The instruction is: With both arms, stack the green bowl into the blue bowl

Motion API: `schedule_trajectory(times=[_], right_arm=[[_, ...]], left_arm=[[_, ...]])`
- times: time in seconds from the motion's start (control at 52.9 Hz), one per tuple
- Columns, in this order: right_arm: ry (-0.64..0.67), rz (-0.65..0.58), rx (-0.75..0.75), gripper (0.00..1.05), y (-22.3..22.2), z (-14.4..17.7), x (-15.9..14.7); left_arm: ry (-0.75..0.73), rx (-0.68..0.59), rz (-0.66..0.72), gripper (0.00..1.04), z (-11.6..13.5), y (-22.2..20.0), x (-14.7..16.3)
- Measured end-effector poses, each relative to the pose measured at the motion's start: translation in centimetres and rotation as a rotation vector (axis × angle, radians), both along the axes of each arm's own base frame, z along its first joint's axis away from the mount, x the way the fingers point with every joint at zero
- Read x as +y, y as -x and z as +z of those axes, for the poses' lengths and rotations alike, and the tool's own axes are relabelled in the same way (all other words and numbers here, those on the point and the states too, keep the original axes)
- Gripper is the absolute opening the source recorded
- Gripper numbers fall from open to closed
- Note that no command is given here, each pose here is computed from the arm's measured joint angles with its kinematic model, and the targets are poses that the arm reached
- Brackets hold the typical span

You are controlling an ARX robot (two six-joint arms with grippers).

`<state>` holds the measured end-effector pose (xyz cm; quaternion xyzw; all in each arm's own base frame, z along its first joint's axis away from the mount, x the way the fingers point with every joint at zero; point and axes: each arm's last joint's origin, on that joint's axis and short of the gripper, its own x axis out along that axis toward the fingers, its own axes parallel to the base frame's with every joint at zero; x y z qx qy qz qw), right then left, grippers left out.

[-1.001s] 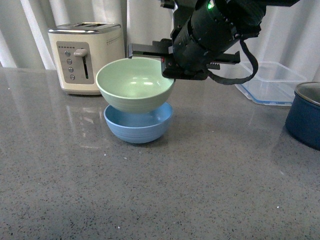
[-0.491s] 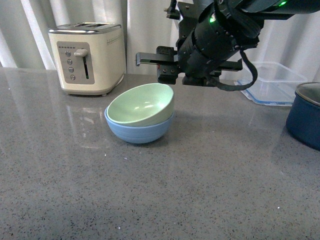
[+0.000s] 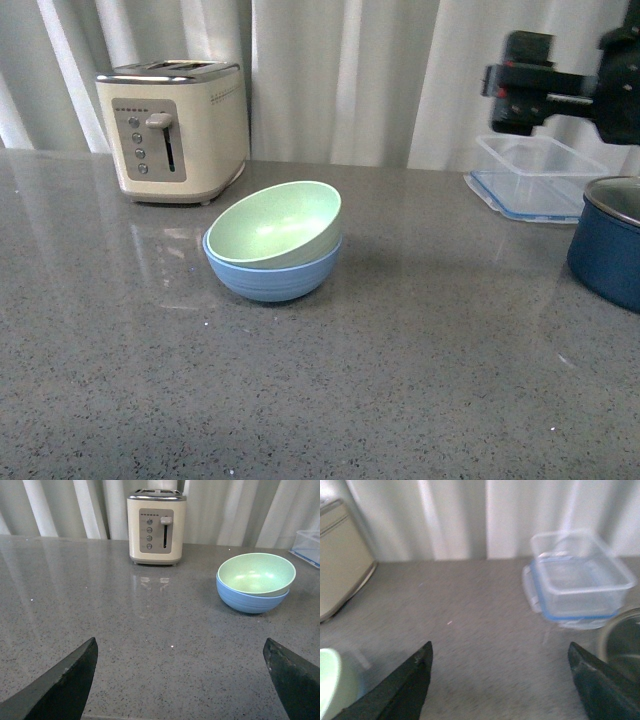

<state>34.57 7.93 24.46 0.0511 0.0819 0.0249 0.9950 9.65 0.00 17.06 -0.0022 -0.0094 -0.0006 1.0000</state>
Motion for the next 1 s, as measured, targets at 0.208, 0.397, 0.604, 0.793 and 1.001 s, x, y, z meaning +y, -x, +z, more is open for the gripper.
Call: schedule_trajectory(times=[0.208, 0.397, 0.604, 0.793, 1.001], right_arm=[[0.075, -0.047, -0.162, 0.46, 5.1, -2.3, -2.7], [0.094, -0.048, -0.162, 0.16, 8.9, -3.8, -4.5], [0.102, -0.047, -0.152, 0.01, 12.2, -5.3, -5.7], [0.101, -0.049, -0.154, 0.01, 14.6, -6.1, -6.5], [0.100, -0.043, -0.152, 0.01, 16.7, -6.7, -7.7]], left_arm=[[0.000, 0.000, 0.002, 0.98, 0.0, 0.0, 0.0], [0.000, 0.000, 0.001, 0.98, 0.0, 0.0, 0.0], [0.000, 0.000, 0.001, 0.98, 0.0, 0.0, 0.0], [0.000, 0.000, 0.001, 0.98, 0.0, 0.0, 0.0], [0.000, 0.000, 0.001, 0.98, 0.0, 0.0, 0.0]])
